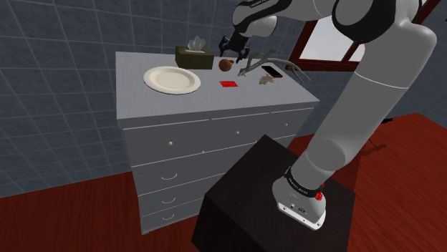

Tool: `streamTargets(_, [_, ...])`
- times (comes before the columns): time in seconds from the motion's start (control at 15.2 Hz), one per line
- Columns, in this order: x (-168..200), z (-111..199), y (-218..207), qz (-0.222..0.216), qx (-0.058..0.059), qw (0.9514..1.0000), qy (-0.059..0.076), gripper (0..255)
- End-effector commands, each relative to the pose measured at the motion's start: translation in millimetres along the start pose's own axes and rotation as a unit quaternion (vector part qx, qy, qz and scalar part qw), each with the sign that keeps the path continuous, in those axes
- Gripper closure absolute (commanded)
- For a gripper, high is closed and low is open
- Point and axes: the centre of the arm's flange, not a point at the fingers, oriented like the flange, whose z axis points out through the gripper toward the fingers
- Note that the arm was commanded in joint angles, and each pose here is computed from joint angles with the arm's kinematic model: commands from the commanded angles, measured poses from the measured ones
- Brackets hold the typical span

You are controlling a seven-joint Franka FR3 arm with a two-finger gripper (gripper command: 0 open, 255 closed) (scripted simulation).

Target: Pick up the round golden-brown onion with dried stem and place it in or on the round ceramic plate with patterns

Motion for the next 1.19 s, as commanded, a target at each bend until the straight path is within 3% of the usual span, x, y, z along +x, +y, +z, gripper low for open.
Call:
streamTargets(0.0, [1,9,0,0.003,-0.001,1.0000,-0.001,0])
streamTargets(0.26, [1,33,0,0.003,-0.001,1.0000,-0.001,0])
streamTargets(0.79, [1,33,0,0.003,-0.001,1.0000,-0.001,0])
streamTargets(0.86, [1,33,0,0.003,-0.001,1.0000,-0.001,255])
streamTargets(1.12, [0,33,0,0.003,-0.001,1.0000,-0.001,255])
